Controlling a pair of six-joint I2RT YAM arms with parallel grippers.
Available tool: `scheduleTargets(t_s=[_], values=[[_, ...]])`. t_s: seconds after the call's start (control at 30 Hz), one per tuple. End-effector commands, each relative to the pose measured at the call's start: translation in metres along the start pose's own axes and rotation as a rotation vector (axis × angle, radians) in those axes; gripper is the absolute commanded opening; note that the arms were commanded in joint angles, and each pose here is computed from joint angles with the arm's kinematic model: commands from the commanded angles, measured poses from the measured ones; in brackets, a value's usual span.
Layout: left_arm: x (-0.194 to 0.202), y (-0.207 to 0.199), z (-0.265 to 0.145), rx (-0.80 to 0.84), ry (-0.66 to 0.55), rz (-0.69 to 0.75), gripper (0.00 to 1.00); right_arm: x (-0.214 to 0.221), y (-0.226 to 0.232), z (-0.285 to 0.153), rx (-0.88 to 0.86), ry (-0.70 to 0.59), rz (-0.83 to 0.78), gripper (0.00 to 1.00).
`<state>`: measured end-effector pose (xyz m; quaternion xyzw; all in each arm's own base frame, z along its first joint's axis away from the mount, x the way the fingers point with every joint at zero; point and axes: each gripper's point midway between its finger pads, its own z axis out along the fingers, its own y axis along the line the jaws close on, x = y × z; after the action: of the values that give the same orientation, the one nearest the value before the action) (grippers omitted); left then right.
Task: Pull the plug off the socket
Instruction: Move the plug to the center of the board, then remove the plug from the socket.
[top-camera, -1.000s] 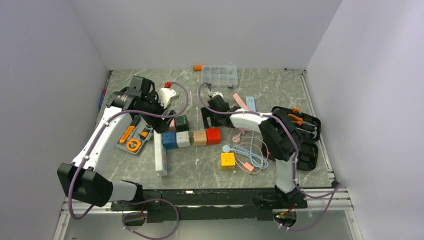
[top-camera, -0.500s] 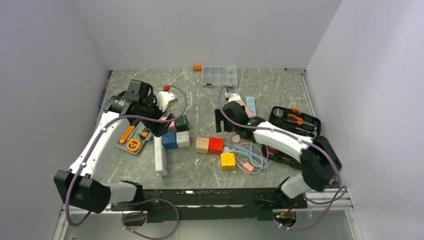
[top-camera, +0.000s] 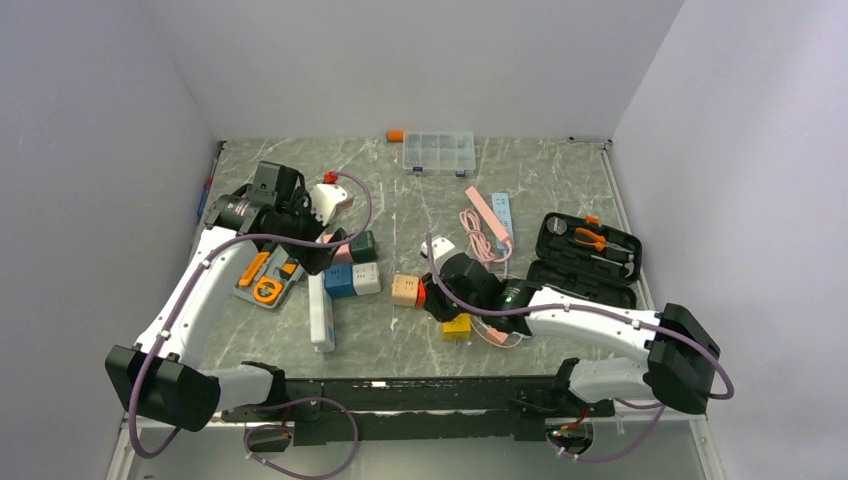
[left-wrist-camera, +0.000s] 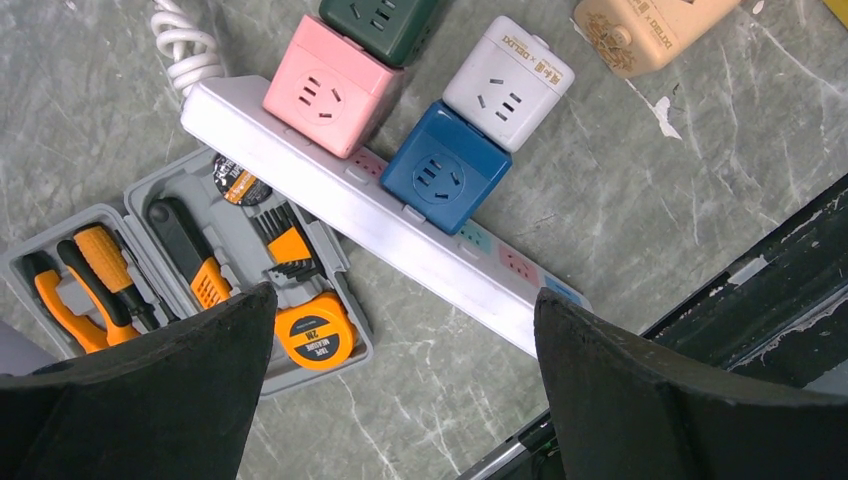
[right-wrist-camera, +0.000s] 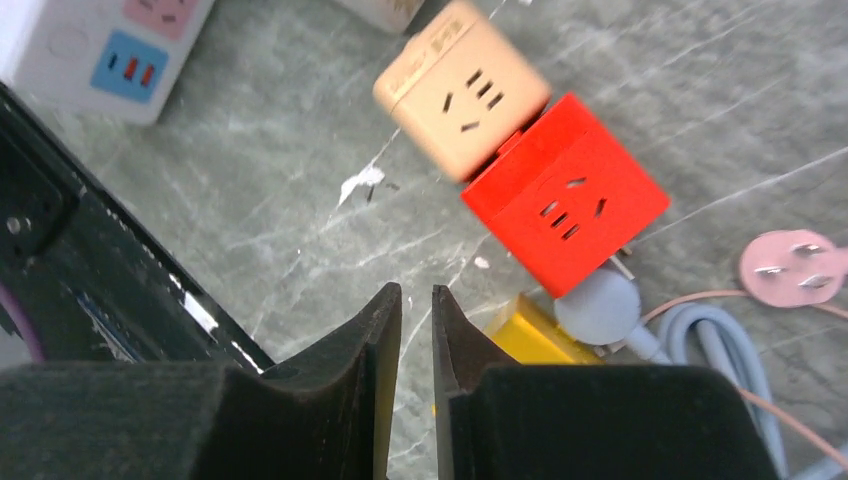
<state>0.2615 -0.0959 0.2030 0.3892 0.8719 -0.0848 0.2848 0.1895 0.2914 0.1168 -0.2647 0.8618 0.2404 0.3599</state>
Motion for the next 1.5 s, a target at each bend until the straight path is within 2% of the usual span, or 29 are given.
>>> scheduleTargets(t_s=[0.0,0.07,0.17,0.23,0.47,0.6,0.73,0.8,0.93,1.03,1.13,1.3,1.47], values=[[-0.002,0.004,-0.001,-0.020,-0.008,-0.005,0.99,0.011,0.015,0.008,-0.051,0.021,-0.025,0.19],[0.000,0.005,0.000,-0.026,-0.004,-0.005,0.99,0.026,0.008,0.017,-0.013,0.074,-0.031,0.18],[0.001,0.006,0.000,-0.034,0.002,-0.005,0.99,0.054,-0.011,0.028,0.082,0.168,-0.035,0.07],[0.001,0.008,0.000,-0.043,0.004,-0.003,0.99,0.070,-0.028,0.031,0.163,0.215,-0.025,0.05],[0.004,0.010,-0.003,-0.050,0.028,0.015,0.99,0.088,-0.086,0.020,0.413,0.232,0.099,0.03],[0.005,0.006,-0.005,-0.030,0.024,0.042,0.99,0.082,-0.118,0.009,0.483,0.210,0.209,0.04],[0.010,-0.002,-0.001,0.016,0.030,0.062,0.99,0.036,-0.104,0.005,0.376,0.083,0.148,0.22],[0.012,-0.004,0.001,0.029,0.034,0.066,0.99,0.008,-0.090,0.004,0.293,0.014,0.094,0.38],[0.015,-0.007,0.004,0.046,0.039,0.067,0.99,-0.036,-0.071,0.008,0.193,-0.065,-0.012,0.76],[0.017,-0.009,0.006,0.058,0.045,0.064,1.00,-0.052,-0.062,0.019,0.143,-0.087,-0.066,0.93],[0.017,-0.010,0.005,0.065,0.045,0.064,0.99,-0.053,-0.045,0.036,0.023,-0.105,-0.148,1.00],[0.018,-0.011,0.003,0.064,0.045,0.068,0.99,-0.032,-0.031,0.061,-0.101,-0.083,-0.221,1.00],[0.021,-0.012,0.004,0.066,0.053,0.074,0.99,-0.011,-0.022,0.069,-0.172,-0.024,-0.211,1.00]])
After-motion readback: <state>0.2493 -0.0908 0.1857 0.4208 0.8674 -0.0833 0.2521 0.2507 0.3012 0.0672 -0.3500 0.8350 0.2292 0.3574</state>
